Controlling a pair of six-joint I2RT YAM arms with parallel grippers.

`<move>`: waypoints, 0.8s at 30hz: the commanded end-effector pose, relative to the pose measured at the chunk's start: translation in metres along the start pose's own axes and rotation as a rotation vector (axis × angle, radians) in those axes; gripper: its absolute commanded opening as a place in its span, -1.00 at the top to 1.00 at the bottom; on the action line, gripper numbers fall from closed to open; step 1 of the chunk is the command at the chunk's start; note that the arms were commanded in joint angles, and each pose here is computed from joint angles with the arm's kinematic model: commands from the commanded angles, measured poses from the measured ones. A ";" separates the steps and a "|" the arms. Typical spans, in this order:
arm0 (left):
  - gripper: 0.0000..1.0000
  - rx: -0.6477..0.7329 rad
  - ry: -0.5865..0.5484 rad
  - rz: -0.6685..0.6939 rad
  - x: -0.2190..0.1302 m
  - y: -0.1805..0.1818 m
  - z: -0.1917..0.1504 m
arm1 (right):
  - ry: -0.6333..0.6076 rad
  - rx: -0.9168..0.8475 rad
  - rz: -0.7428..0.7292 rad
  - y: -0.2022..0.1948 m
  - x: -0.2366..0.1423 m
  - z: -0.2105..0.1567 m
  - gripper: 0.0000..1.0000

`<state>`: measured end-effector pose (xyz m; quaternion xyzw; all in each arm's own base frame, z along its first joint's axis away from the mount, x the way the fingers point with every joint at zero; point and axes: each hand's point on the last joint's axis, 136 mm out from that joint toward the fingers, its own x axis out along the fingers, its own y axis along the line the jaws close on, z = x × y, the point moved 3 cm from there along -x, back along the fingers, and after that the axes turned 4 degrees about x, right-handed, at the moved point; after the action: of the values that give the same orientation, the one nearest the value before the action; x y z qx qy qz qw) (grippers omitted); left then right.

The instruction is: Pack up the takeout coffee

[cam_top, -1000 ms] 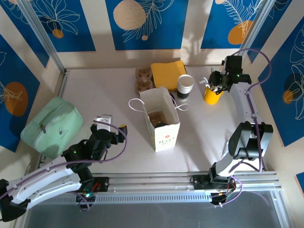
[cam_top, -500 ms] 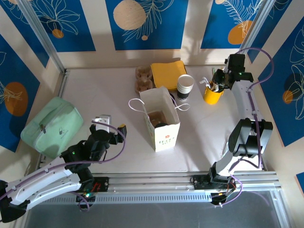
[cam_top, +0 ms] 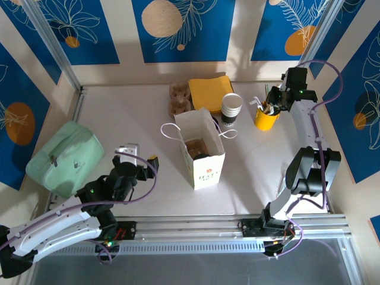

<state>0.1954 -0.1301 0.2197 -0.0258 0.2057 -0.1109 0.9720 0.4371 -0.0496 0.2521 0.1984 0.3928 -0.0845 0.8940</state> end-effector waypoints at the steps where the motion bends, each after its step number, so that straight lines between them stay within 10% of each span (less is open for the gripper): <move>1: -0.99 -0.022 0.005 0.001 0.002 0.001 -0.003 | -0.018 0.011 0.034 0.005 -0.016 0.004 0.55; 24: -0.99 -0.021 0.019 -0.005 0.004 -0.003 -0.002 | -0.038 0.009 0.065 0.011 -0.032 0.007 0.86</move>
<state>0.1964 -0.1335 0.2117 -0.0253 0.2199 -0.1107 0.9689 0.4303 -0.0448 0.2696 0.2070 0.3766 -0.0715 0.9001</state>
